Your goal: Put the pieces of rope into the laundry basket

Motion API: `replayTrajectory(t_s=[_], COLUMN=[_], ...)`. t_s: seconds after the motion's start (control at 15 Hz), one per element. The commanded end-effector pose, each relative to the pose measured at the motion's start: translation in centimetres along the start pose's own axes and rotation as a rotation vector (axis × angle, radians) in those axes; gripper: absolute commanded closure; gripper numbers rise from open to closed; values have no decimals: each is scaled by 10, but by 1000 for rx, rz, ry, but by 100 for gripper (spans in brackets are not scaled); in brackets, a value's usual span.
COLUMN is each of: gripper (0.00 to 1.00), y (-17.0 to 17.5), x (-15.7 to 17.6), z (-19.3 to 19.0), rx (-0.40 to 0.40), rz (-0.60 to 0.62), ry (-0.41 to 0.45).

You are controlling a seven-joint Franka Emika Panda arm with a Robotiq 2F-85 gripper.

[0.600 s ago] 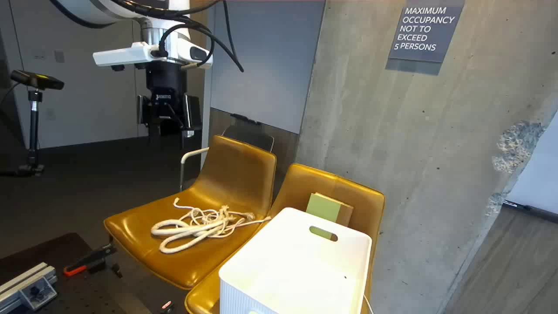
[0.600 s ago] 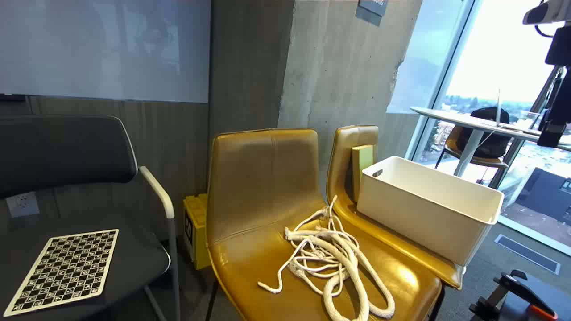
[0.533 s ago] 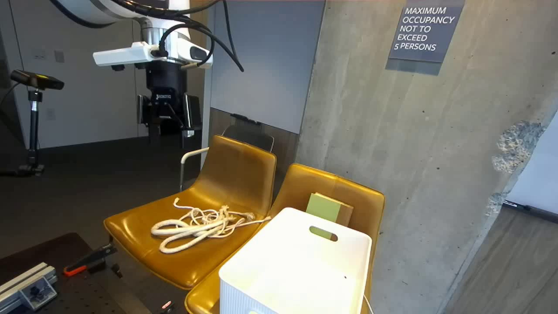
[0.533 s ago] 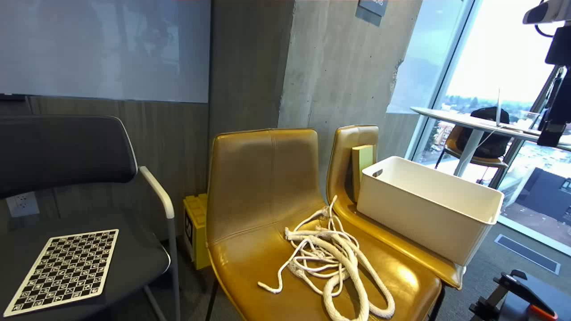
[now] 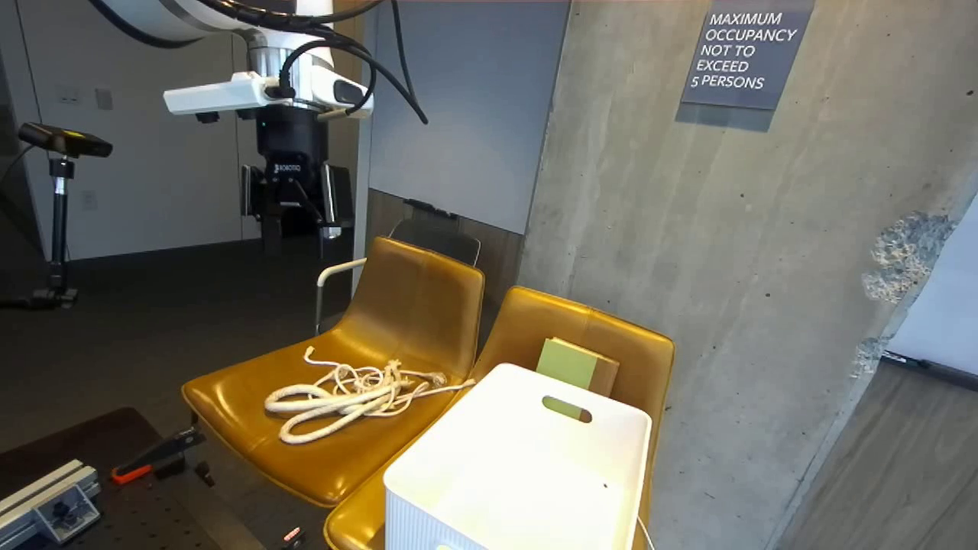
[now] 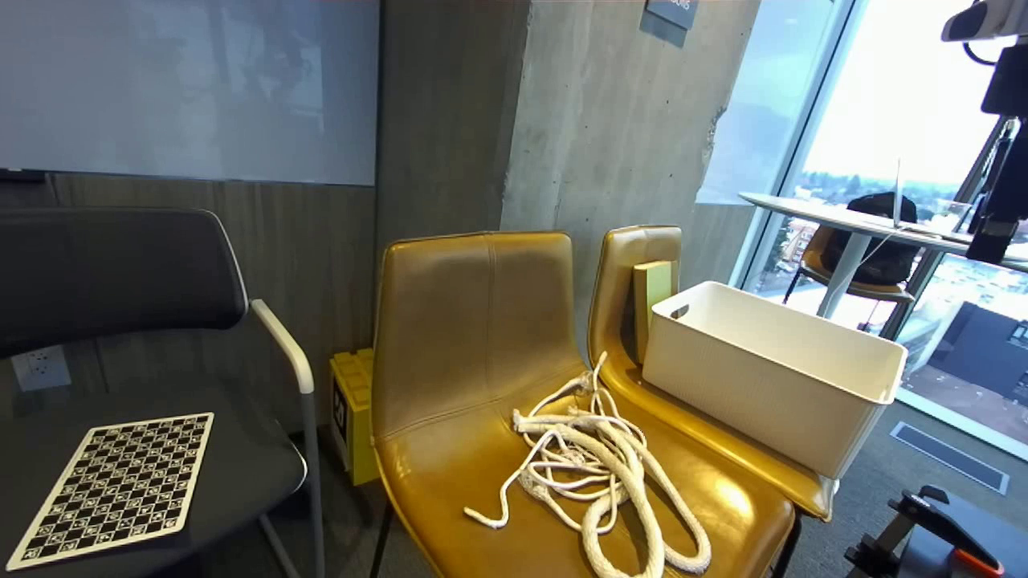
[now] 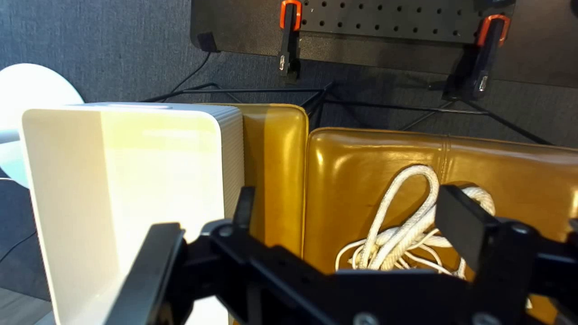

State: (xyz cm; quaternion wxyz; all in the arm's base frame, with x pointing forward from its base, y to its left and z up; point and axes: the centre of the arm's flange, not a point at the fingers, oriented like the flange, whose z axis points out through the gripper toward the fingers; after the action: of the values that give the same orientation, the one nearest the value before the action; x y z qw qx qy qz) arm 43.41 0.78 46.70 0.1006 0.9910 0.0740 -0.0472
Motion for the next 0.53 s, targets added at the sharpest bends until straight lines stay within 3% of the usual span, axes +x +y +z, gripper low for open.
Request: replayTrajectory(t_s=[0.0,0.13,0.47], gripper=[0,0,0], y=[0,-7,-98], x=[0,-7,-35], z=[0,1,-6], rx=[0,0,1], rz=[0,1,-50], ry=[0,-3,61])
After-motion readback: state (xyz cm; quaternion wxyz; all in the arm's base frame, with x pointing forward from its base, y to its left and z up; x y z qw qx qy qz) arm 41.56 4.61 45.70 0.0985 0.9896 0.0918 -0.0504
